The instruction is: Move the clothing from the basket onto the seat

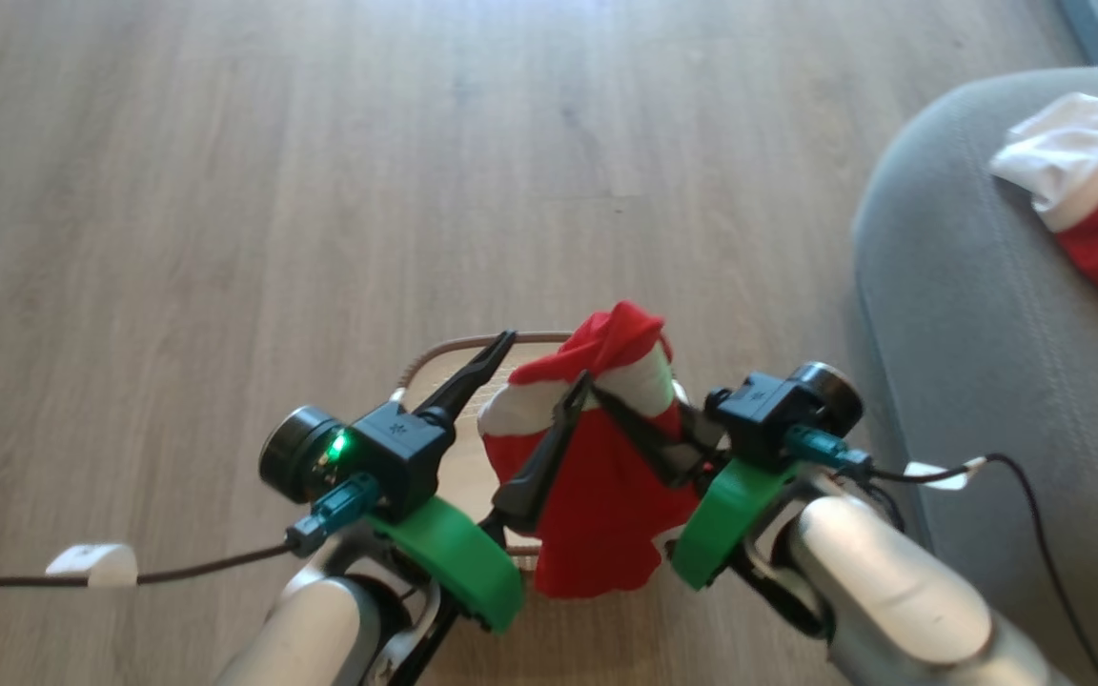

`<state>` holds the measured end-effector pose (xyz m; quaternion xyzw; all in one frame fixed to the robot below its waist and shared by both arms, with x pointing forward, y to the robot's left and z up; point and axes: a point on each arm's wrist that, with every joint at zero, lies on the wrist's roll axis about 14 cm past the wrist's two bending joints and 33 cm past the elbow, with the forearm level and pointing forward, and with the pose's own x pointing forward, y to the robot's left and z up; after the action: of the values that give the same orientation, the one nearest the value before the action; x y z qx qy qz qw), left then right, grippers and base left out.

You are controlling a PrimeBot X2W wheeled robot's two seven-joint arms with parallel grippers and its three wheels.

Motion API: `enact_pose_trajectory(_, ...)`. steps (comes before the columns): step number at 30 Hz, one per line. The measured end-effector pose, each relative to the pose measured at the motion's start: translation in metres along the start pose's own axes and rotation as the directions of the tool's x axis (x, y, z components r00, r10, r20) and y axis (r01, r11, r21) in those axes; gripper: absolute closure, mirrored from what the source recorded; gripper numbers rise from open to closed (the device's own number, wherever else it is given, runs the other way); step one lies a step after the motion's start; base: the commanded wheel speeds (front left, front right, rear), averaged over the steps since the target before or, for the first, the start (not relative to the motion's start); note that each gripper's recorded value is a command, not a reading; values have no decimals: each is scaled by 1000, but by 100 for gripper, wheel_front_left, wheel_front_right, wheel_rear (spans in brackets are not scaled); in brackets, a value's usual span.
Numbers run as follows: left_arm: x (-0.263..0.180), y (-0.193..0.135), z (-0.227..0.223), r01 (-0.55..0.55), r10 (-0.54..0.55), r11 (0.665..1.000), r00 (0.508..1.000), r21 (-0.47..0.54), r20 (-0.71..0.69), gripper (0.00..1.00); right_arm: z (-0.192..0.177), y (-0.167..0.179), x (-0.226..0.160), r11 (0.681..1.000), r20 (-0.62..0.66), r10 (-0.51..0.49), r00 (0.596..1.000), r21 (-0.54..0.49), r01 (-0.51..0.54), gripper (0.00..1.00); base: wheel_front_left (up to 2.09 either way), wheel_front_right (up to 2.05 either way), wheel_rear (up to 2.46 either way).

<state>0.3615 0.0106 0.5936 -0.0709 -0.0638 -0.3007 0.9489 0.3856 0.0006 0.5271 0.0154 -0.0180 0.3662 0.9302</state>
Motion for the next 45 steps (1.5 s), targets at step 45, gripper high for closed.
enact_pose_trajectory(45,105,-25,-159,251,-279,946,953,-206,-115,0,107,-366,-136,561,192,-814,548,13,828,100,0,0,0)
